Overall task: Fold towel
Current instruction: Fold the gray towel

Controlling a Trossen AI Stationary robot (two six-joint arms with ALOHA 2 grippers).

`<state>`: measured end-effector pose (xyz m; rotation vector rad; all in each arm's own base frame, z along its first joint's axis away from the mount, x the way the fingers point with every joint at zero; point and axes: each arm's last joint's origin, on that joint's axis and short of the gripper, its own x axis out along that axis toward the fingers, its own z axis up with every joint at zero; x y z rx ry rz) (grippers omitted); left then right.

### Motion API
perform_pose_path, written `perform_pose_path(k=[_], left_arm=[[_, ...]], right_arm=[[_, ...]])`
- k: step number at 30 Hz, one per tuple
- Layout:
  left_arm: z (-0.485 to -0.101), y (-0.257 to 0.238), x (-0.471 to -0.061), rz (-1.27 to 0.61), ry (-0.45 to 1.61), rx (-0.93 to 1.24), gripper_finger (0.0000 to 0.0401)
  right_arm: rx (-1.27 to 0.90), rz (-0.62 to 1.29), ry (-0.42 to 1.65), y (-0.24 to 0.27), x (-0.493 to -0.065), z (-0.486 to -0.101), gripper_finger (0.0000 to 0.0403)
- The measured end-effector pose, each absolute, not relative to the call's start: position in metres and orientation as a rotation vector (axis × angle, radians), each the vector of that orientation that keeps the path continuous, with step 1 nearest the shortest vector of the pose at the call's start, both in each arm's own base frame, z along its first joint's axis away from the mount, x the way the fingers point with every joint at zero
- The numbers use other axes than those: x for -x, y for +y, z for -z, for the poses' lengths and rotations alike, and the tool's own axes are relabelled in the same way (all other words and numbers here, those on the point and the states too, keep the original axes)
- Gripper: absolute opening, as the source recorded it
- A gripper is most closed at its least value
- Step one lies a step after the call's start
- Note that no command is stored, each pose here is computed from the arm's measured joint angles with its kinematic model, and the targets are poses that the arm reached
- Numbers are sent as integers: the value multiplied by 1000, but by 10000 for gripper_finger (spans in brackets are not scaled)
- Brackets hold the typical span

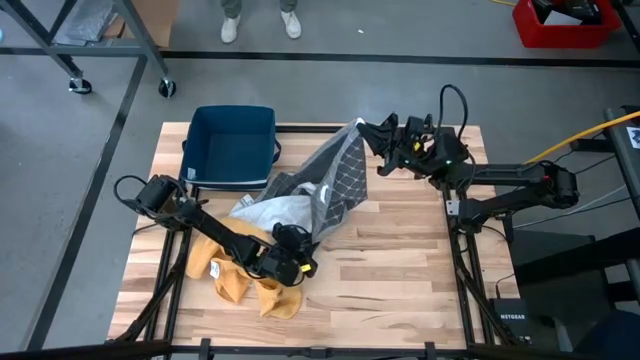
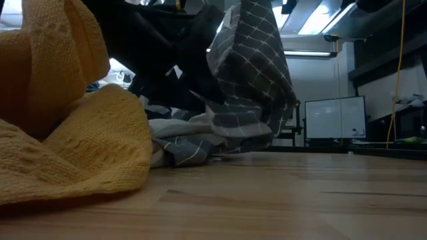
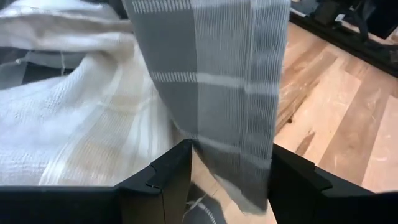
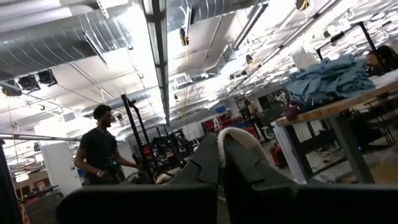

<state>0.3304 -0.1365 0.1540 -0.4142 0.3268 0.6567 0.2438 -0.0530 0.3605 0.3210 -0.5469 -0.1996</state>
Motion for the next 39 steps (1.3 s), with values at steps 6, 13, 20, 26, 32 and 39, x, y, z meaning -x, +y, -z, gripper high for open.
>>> perform_pose_path(k=[6,13,20,26,32,39], left_arm=[[-152,-134,-330,-685,308,494,172],[-151,-126,-334,-678,326,559,172],[-149,-125,-336,-604,409,607,93],[-155,-126,-337,-591,396,614,10],[-215,-126,-336,-488,310,515,2],[-302,-107,-315,-424,149,371,1]], right_arm=[[-316,183,-555,-53,-244,-367,6],[-317,180,-517,-53,-246,-364,6],[-316,180,-516,-53,-246,-364,6],[-290,185,-521,-52,-244,-366,6],[-232,181,-598,-49,-227,-381,6],[-157,181,-699,-42,-196,-403,6]])
